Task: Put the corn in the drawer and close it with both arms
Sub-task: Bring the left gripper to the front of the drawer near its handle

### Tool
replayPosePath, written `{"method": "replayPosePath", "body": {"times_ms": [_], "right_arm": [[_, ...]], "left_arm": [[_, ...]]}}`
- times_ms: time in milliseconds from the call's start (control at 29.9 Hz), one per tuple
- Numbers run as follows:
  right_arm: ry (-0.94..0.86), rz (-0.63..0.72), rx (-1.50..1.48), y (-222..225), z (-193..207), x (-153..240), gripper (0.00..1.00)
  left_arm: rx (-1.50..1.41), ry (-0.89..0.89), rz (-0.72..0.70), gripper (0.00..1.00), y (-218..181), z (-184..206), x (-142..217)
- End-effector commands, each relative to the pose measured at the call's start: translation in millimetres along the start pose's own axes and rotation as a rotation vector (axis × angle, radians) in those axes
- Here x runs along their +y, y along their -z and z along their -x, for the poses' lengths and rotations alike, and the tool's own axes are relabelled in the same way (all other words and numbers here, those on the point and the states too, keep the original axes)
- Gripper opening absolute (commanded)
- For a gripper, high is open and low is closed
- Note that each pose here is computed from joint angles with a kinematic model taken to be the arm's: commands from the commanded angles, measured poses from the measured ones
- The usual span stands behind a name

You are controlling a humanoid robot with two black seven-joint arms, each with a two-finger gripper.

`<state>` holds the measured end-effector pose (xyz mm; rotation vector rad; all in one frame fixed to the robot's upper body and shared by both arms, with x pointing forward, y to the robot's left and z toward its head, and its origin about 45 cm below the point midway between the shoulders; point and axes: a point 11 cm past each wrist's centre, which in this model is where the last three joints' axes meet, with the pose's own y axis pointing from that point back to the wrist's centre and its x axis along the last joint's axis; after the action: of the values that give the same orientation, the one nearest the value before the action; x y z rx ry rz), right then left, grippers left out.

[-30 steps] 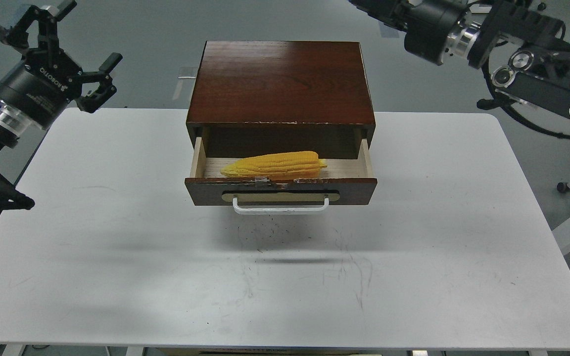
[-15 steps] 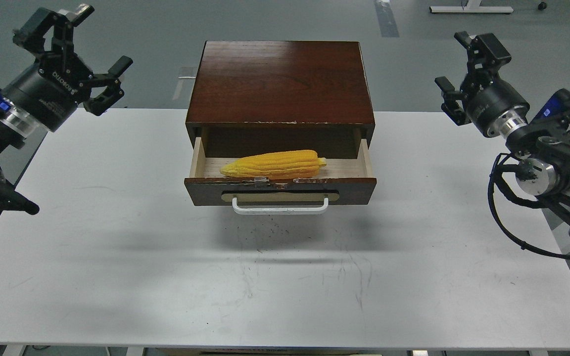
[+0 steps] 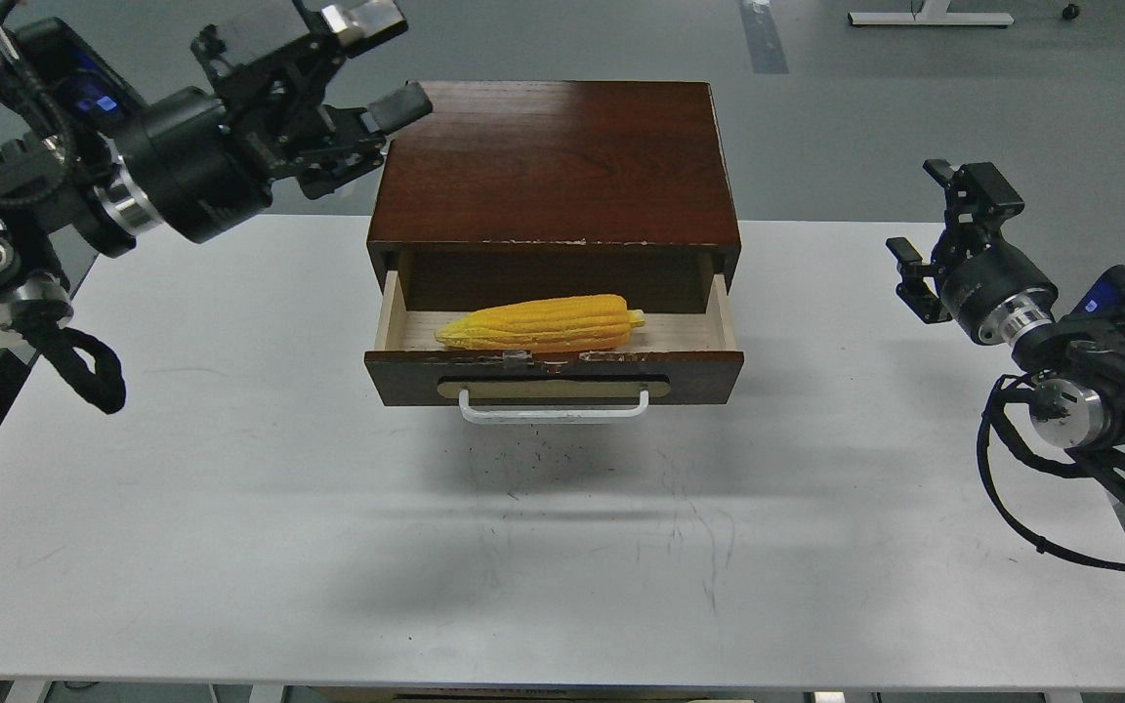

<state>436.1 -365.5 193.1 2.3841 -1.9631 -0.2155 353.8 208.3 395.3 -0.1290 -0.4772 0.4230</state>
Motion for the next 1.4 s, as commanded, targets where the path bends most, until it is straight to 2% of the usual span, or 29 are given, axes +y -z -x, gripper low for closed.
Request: {"method": "replayPosePath", "body": {"times_ms": [0, 200, 267, 334, 468, 568, 935, 1069, 1370], "right_arm": [[0.001, 0.004, 0.004, -1.0, -0.2, 0.4, 0.99], [0.004, 0.005, 0.004, -1.3, 0.6, 0.4, 0.99], [0.004, 0.005, 0.004, -1.3, 0.5, 0.4, 0.99], [0.003, 0.007, 0.008, -1.7, -0.5, 1.0, 0.99], [0.003, 0.005, 0.008, -0.7, -0.4, 0.5, 0.99], [0.003, 0.006, 0.007, -1.4, -0.5, 0.8, 0.99], [0.002, 0.005, 0.008, -0.7, -0.5, 0.5, 0.99], [0.003, 0.005, 0.008, -0.7, -0.4, 0.5, 0.99], [0.001, 0.006, 0.008, -1.4, -0.7, 0.8, 0.99]], "left_arm": [[-0.076, 0.130, 0.036, 0.68, -11.2, 33.9, -20.5], [-0.170, 0.263, 0.027, 0.66, 1.6, 73.8, -38.4], [-0.178, 0.305, 0.006, 0.59, 12.4, 87.8, -40.4], [-0.179, 0.355, -0.031, 0.36, 26.3, 102.6, -38.6], [-0.155, 0.391, -0.071, 0.25, 42.0, 118.5, -30.9], [-0.110, 0.389, -0.104, 0.00, 57.5, 132.1, -18.2], [-0.088, 0.424, -0.203, 0.00, 91.9, 165.9, 12.4], [-0.058, 0.407, -0.232, 0.00, 100.5, 167.4, 19.2], [-0.020, 0.336, -0.399, 0.00, 138.1, 169.6, 41.6]]}}
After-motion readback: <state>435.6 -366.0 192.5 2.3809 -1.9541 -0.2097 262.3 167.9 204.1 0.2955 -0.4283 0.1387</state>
